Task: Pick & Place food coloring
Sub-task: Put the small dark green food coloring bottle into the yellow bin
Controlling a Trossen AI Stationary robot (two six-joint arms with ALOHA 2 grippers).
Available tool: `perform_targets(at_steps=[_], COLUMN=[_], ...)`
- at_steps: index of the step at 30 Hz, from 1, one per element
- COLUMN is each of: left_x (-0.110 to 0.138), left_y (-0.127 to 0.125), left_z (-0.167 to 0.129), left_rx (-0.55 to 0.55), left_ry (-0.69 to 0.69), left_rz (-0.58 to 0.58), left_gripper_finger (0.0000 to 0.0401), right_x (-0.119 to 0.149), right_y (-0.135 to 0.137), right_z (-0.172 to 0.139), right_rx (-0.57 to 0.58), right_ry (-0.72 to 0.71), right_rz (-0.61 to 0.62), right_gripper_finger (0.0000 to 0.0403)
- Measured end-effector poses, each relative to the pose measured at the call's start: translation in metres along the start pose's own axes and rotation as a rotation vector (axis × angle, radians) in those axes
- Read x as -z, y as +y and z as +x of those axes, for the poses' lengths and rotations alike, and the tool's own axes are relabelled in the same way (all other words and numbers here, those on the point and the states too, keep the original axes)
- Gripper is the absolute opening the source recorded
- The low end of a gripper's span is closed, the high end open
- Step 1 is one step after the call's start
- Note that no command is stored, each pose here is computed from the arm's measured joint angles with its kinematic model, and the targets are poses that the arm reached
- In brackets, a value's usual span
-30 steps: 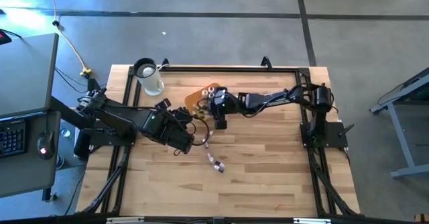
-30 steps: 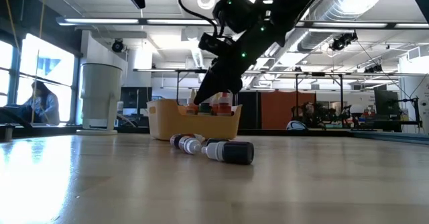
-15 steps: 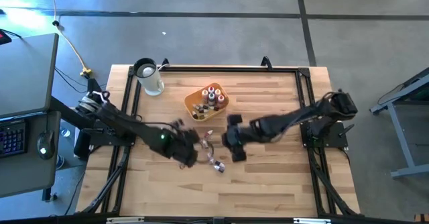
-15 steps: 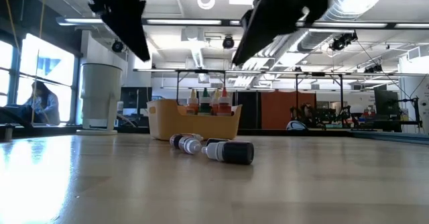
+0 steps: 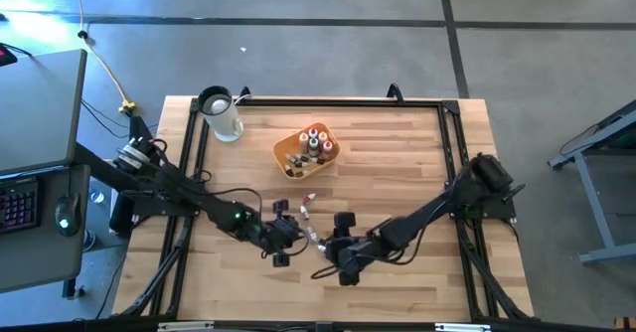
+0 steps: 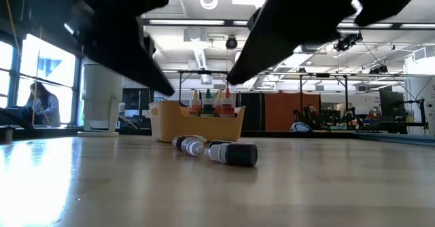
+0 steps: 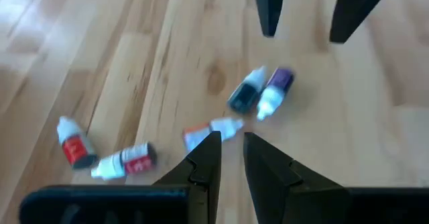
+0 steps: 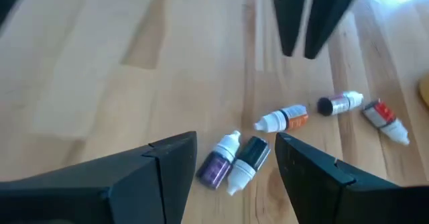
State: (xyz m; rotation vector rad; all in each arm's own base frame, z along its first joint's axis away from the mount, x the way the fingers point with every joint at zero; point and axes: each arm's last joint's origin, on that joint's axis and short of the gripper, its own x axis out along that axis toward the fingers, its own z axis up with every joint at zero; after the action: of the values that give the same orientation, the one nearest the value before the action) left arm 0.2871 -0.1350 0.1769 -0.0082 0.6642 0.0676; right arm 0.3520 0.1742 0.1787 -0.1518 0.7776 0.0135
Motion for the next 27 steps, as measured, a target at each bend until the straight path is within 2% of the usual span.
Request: perform_targets(at_steps=[5, 11, 14, 19, 23, 27], left_x=[0.003, 0.010, 0.014, 0.014, 0.014, 0.014], left_y=[-0.001, -0.001, -0.001, 0.000, 0.000, -0.001], left_z=[0.005, 0.015, 0.018, 0.019, 0.019, 0.019], left_rx=[-0.011, -0.074, -0.112, -0.123, -0.122, -0.118], left_ry=[-0.002, 0.000, 0.008, 0.006, 0.005, 0.008], left_rz=[-0.001, 0.037, 0.051, 0.051, 0.051, 0.051], left_gripper_finger=[0.0070, 0.0109, 0.0130, 0.0153, 0.0157, 0.0157], right_x=[0.014, 0.025, 0.026, 0.026, 0.032, 0.040], right_y=[-0.005, -0.022, -0.030, -0.036, -0.038, -0.040], right_z=[0.024, 0.049, 0.053, 0.055, 0.055, 0.056], right_rx=[0.089, 0.097, 0.094, -0.001, 0.053, 0.048], right_ry=[0.056, 0.127, 0.151, 0.184, 0.193, 0.200], right_rz=[0.048, 0.082, 0.081, 0.143, 0.084, 0.063], right_gripper_finger=[0.0197, 0.0197, 0.0197, 0.0197, 0.0197, 0.0188])
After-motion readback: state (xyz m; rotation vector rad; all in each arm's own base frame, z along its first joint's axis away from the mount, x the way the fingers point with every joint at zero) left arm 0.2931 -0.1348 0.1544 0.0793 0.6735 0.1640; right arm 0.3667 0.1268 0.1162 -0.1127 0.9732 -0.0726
